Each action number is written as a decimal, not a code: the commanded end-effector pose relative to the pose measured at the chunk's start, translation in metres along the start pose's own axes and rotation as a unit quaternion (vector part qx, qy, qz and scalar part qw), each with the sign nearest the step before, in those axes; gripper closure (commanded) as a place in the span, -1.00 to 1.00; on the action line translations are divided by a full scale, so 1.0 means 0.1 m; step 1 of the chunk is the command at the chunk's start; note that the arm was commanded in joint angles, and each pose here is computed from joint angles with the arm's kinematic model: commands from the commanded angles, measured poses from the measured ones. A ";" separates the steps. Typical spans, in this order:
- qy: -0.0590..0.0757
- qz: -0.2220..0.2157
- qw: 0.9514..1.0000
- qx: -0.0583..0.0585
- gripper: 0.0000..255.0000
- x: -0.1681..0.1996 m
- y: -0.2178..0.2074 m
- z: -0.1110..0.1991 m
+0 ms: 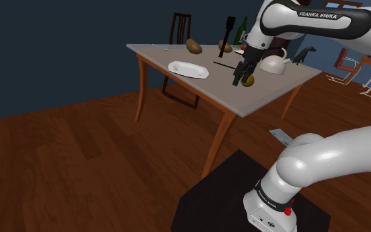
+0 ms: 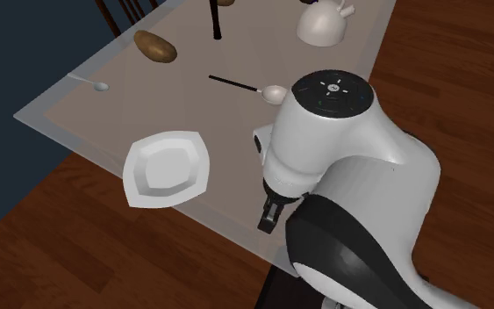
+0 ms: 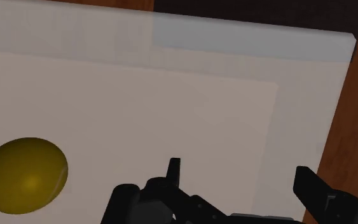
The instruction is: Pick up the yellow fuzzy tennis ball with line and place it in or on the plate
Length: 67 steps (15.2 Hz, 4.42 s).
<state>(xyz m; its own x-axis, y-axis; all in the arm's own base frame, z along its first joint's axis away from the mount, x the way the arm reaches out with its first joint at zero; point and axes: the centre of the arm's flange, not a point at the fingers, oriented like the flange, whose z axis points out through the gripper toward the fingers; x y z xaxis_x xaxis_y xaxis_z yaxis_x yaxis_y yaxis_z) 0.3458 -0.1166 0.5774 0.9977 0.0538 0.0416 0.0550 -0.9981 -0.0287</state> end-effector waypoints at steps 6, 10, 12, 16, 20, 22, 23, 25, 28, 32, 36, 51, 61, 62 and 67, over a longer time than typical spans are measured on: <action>0.007 0.023 1.000 0.018 -1.00 0.13 1.00 -0.11; 0.012 0.036 0.999 0.029 -1.00 0.17 1.55 -0.16; 0.014 0.043 0.998 0.034 -1.00 0.19 1.83 -0.18; 0.015 0.048 0.998 0.038 -1.00 0.21 2.06 -0.10; 0.015 0.048 0.998 0.038 -1.00 0.22 2.04 0.11; 0.015 0.048 0.998 0.038 -1.00 0.22 2.04 0.20; 0.015 0.048 0.998 0.038 -1.00 0.22 2.04 0.20; 0.015 0.048 0.998 0.038 -1.00 0.22 2.04 0.20; 0.015 0.048 0.998 0.038 -1.00 0.22 2.04 0.20; 0.015 0.048 0.998 0.039 1.00 0.19 2.07 0.18; 0.015 0.049 0.998 0.039 1.00 0.20 2.06 0.18; 0.015 0.048 0.998 0.038 1.00 0.25 2.02 -0.44; 0.015 0.048 0.998 0.038 1.00 0.79 1.62 -0.68; 0.015 0.048 0.998 0.038 1.00 0.90 1.55 -0.68; 0.015 0.048 0.998 0.038 1.00 1.43 1.16 -0.66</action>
<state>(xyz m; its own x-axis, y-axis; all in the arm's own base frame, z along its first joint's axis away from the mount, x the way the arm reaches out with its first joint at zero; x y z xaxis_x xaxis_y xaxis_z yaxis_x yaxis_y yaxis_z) 0.4827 -0.2362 0.6459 0.9969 -0.0435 0.0650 -0.0362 -0.9933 -0.1102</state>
